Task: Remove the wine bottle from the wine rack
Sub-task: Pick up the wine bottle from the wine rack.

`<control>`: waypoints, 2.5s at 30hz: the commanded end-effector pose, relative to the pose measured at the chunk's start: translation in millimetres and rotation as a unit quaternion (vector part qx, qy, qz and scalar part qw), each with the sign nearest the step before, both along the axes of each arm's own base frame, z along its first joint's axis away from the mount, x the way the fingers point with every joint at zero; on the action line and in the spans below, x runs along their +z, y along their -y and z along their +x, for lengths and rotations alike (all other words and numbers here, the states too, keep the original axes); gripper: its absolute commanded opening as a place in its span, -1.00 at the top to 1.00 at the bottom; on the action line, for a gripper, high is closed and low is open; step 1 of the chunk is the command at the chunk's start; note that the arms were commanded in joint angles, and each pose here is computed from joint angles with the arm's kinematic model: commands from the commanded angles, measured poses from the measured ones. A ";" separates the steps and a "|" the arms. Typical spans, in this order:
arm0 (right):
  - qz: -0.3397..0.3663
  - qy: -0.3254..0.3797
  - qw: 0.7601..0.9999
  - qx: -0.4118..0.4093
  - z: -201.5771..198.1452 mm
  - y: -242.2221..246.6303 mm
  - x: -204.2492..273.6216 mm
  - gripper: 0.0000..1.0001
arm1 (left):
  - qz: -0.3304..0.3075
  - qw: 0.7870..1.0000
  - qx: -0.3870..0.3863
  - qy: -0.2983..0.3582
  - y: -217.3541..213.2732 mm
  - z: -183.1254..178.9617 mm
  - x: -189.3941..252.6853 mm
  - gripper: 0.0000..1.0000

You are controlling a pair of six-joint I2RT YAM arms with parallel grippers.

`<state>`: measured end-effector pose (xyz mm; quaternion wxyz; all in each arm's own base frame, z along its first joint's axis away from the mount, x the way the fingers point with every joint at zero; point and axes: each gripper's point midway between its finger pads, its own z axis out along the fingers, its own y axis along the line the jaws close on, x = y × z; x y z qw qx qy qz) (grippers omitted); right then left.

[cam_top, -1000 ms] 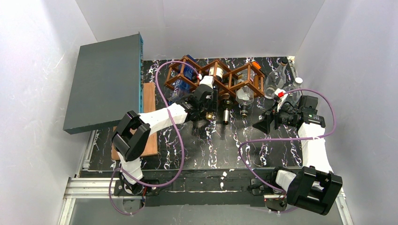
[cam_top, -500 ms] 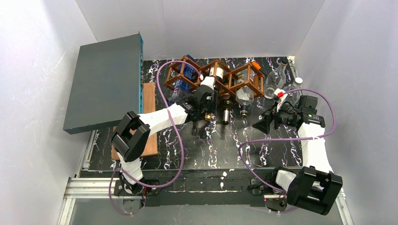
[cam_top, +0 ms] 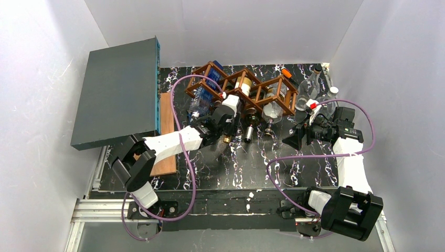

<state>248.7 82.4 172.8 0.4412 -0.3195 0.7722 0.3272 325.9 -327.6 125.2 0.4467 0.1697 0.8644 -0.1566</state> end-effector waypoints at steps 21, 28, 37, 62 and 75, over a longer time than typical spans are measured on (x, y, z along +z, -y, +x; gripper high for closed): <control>-0.009 0.021 1.000 0.004 4.7 -0.4 3.1 -0.97 | -0.141 0.984 -0.029 0.106 -15.0 -35.3 104.0 1.00; -0.009 0.019 1.000 0.004 5.0 -0.1 1.9 -0.97 | -0.152 0.980 -0.034 0.120 -25.2 -45.9 109.3 1.00; -0.010 0.016 1.000 0.003 5.6 0.2 -0.3 -0.97 | -0.171 0.975 -0.035 0.135 -43.5 -63.2 112.4 1.00; -0.013 0.009 1.000 0.004 6.6 -0.2 -4.7 -0.97 | -0.190 0.970 -0.045 0.147 -54.0 -76.0 121.6 1.00; -0.014 0.009 1.000 0.004 6.6 -0.2 -5.1 -0.97 | -0.201 0.966 -0.042 0.156 -61.3 -80.8 127.6 1.00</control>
